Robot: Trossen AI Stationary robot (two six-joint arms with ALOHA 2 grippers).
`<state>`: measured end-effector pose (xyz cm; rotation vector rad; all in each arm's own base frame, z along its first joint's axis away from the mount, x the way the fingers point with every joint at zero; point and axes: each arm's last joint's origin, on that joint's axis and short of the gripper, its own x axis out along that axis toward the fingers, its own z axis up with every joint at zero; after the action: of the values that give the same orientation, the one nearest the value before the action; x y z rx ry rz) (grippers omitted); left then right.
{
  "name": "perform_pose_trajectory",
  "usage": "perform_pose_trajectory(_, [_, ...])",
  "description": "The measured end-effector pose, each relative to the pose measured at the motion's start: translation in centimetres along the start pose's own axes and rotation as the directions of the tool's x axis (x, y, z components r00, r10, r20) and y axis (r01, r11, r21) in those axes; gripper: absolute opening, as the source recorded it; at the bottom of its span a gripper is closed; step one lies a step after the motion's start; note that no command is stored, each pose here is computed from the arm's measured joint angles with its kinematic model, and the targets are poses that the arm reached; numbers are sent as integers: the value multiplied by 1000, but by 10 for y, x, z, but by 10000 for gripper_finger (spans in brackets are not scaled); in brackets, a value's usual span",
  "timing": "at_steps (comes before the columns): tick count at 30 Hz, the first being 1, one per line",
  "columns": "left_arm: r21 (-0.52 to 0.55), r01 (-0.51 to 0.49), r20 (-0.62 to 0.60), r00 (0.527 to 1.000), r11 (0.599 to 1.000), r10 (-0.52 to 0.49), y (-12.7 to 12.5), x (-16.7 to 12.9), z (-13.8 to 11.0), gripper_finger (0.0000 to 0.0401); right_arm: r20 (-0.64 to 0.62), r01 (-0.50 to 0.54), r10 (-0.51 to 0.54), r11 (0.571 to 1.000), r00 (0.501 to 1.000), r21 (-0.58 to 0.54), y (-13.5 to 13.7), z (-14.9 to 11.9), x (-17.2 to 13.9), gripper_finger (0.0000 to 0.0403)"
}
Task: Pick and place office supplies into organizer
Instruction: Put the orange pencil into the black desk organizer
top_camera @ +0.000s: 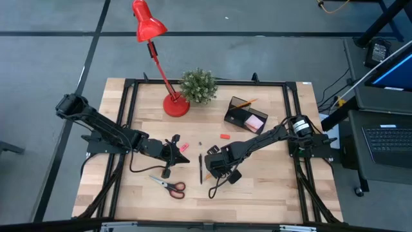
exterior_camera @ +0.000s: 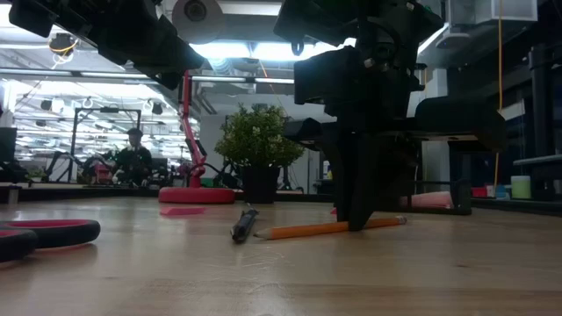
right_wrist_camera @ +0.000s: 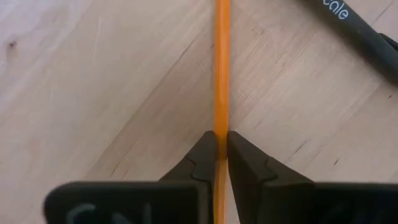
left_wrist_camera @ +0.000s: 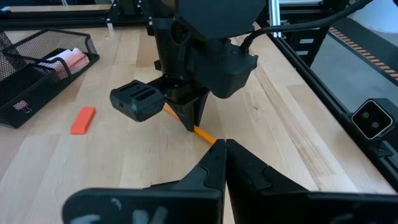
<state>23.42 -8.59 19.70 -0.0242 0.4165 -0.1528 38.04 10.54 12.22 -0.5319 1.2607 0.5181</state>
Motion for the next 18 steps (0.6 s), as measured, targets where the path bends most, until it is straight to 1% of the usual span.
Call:
perform_pose_trajectory(4, [0, 0, 0, 1000, 1000, 0, 0, 0, 0, 4, -1, 2, -2, 1000, 1000, 11, 0, 0, 0, 27])
perform_pose_trajectory(11, [0, 0, 0, 1000, 1000, 0, 0, 0, 0, 4, -2, -19, 19, 996, 1000, 82, -1, -2, 0, 35])
perform_pose_trajectory(18, [0, 0, 0, 1000, 1000, 0, 0, 0, 0, 4, 2, -39, 39, 992, 999, 116, -1, -2, 0, 36])
